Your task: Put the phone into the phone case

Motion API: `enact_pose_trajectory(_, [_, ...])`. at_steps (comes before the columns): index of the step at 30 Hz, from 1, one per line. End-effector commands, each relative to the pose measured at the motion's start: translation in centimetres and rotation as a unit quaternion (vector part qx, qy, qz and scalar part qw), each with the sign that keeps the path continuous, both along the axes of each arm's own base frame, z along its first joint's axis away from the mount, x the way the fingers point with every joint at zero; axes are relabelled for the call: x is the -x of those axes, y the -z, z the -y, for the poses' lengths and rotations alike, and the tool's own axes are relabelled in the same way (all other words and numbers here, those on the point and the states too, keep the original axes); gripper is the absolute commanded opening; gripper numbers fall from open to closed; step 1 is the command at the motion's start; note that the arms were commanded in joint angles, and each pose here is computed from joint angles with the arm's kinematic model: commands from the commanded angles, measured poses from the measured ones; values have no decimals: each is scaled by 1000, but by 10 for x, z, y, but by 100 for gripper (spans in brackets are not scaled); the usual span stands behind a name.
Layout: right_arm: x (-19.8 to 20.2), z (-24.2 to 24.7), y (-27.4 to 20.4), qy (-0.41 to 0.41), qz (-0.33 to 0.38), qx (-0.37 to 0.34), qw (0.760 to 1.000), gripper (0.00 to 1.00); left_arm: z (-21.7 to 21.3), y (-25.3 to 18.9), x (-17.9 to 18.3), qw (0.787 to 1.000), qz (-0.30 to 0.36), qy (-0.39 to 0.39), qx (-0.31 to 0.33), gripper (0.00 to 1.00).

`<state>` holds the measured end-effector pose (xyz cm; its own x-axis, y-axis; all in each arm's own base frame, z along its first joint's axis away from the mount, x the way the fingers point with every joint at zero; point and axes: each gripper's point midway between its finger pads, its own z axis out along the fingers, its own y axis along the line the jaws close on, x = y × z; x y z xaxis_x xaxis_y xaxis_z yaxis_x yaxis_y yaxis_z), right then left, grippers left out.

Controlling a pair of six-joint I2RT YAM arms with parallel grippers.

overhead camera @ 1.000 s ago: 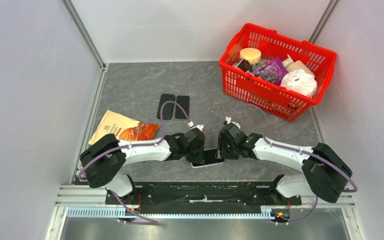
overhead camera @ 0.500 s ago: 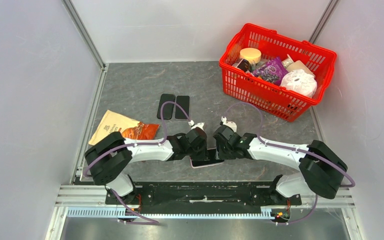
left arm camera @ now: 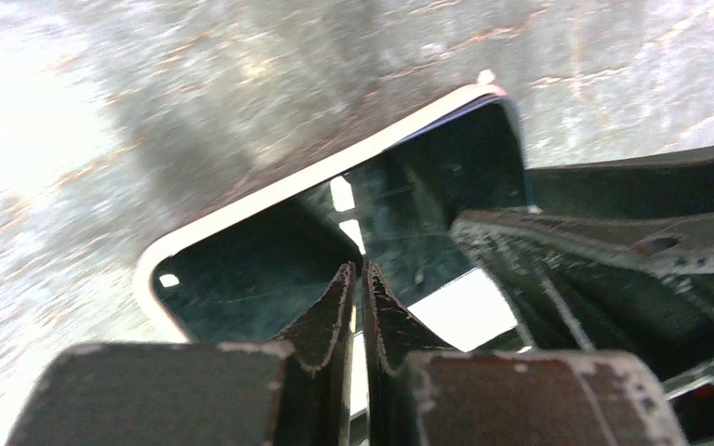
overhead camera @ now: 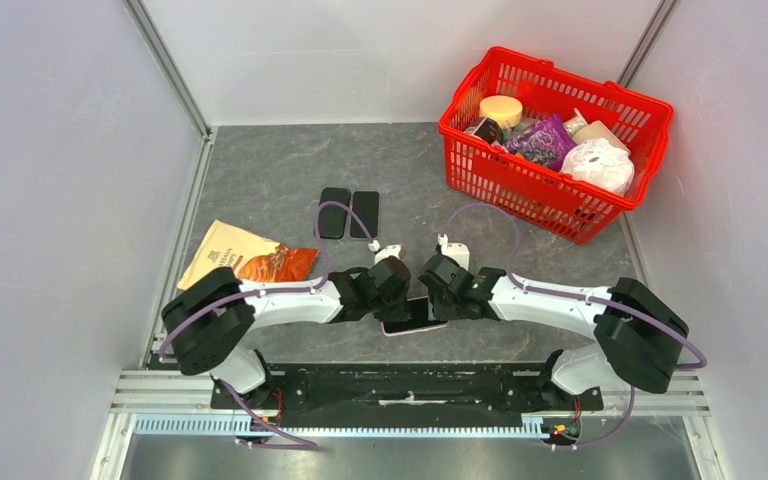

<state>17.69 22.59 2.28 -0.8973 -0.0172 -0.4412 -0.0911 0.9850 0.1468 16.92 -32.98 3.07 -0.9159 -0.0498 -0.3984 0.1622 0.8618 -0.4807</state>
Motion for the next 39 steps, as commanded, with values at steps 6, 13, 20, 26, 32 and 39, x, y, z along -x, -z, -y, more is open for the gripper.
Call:
enact_pose_trajectory(6, [11,9,4,5,-42,-11,999,56,-65,-37,-4,994,56,-28,-92,23])
enact_pose_trajectory(13, [8,11,-11,-1,-39,-25,999,56,-81,-21,5,993,40,-39,-101,27])
enact_pose_trajectory(20, [15,8,-7,-8,-56,-34,998,46,-74,-7,7,996,23,-35,-81,30])
enact_pose_trajectory(26, [19,6,-1,-10,-70,-33,997,34,-65,-1,6,998,15,-27,-59,32])
enact_pose_trajectory(32, [24,2,7,-16,-81,-32,996,25,-66,9,7,997,7,-26,-66,32])
enact_pose_trajectory(39, [40,-8,28,-33,-108,-18,993,22,-66,19,7,997,-2,-25,-77,32])
